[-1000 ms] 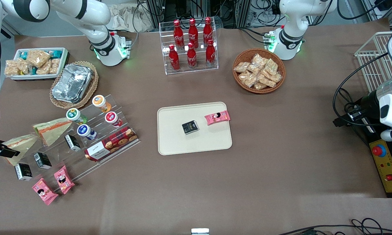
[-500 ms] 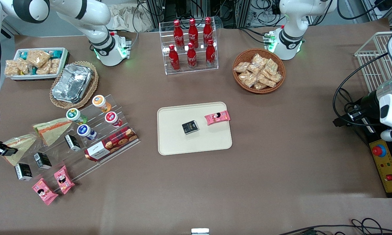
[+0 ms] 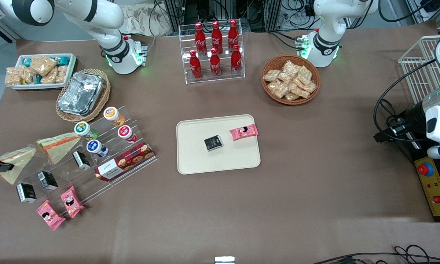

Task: Place sandwich on tray
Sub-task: 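Close the right gripper on the wrapped orange sandwich wedge, then lift the sandwich out of the rack and carry it toward the tray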

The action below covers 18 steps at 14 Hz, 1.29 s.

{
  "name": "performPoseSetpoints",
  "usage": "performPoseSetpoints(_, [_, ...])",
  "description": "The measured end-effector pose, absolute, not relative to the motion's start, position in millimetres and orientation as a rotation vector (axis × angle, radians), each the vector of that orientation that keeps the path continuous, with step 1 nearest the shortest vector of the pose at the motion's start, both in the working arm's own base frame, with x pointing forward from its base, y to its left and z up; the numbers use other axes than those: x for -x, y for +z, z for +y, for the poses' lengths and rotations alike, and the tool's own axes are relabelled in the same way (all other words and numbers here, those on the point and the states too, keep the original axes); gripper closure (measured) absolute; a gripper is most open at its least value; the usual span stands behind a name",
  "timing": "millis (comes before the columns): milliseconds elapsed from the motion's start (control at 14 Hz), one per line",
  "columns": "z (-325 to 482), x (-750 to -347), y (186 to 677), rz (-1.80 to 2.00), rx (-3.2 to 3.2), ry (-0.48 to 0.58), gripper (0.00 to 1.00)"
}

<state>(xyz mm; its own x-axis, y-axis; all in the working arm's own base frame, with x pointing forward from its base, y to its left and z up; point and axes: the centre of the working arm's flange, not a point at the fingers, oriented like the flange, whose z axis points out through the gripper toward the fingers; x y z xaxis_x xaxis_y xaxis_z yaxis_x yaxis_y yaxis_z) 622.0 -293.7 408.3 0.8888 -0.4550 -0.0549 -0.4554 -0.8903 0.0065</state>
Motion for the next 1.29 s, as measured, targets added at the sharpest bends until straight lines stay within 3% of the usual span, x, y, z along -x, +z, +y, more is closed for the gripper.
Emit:
performPoseSetpoints(143, [-288,-620,435,0.719,3.032,0.139,0.78])
performPoseSetpoints(500, [-234,-610,501,0.810,2.970,0.255,0.78])
performPoseSetpoints(857, [-106,-613,548,1.087,2.906,0.345,0.78])
performPoseSetpoints(1286, [78,-617,551,1.465,2.756,0.382,0.78])
